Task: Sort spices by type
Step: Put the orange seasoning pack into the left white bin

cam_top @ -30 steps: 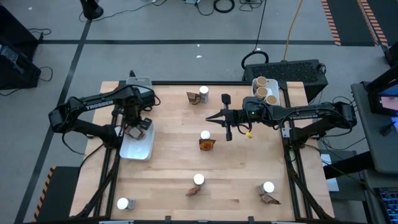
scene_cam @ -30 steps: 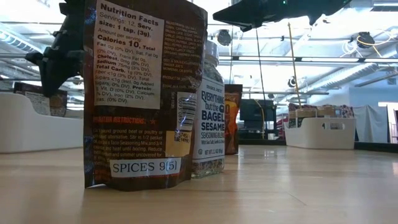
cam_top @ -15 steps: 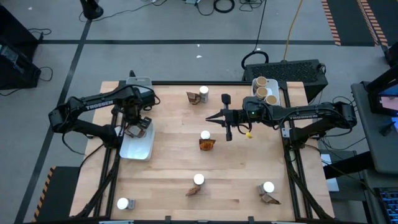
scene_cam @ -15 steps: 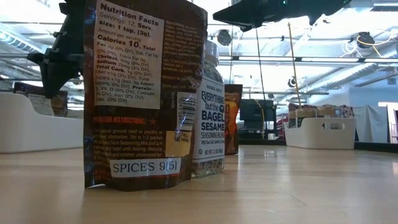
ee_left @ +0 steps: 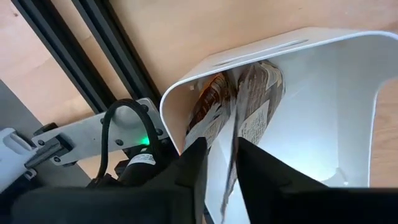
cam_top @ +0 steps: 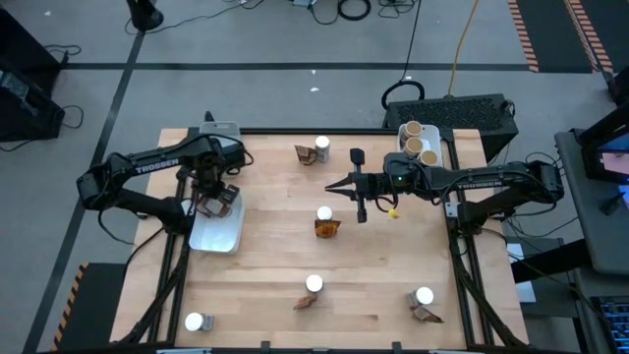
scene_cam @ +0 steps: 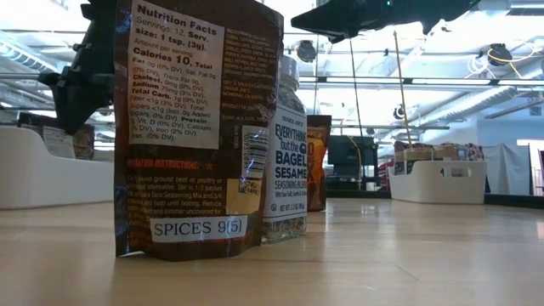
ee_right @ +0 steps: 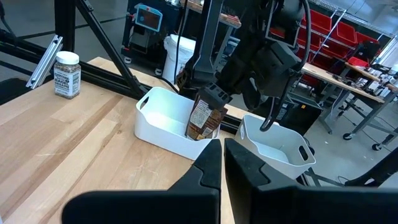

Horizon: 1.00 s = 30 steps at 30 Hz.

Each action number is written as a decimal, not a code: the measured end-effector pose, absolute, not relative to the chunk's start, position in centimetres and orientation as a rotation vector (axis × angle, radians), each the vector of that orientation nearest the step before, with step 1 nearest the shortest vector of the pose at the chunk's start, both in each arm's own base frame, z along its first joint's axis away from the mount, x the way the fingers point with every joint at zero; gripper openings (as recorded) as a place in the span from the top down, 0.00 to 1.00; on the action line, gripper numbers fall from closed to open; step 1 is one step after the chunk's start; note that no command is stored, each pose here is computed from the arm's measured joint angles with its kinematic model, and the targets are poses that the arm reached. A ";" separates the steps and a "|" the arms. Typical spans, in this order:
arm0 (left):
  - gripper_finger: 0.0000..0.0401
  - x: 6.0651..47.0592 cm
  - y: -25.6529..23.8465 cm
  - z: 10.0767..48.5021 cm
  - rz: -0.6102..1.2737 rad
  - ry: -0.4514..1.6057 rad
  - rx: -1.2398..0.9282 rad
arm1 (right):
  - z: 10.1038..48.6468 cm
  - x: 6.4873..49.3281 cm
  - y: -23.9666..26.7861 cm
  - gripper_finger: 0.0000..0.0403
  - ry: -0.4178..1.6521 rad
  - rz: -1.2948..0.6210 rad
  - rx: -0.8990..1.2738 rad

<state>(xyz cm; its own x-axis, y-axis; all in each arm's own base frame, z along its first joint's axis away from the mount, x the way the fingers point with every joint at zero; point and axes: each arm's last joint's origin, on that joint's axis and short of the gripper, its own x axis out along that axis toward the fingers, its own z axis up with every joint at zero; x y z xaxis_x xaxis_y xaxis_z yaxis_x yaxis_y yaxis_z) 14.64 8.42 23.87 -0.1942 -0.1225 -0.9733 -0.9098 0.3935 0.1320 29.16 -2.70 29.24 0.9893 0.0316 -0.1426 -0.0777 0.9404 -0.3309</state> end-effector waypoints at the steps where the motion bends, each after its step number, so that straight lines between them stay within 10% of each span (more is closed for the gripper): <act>1: 0.75 14.6 8.4 23.9 0.939 1.612 -0.931 | 29.2 29.2 -2.7 1.00 0.137 0.056 -0.343; 22: 0.58 16.6 9.0 31.1 0.824 1.375 -0.877 | 29.2 29.1 -2.7 1.00 0.145 0.056 -0.319; 30: 0.58 20.7 6.7 32.8 0.512 1.122 -0.679 | 28.4 29.0 -2.6 1.00 0.225 0.061 -0.208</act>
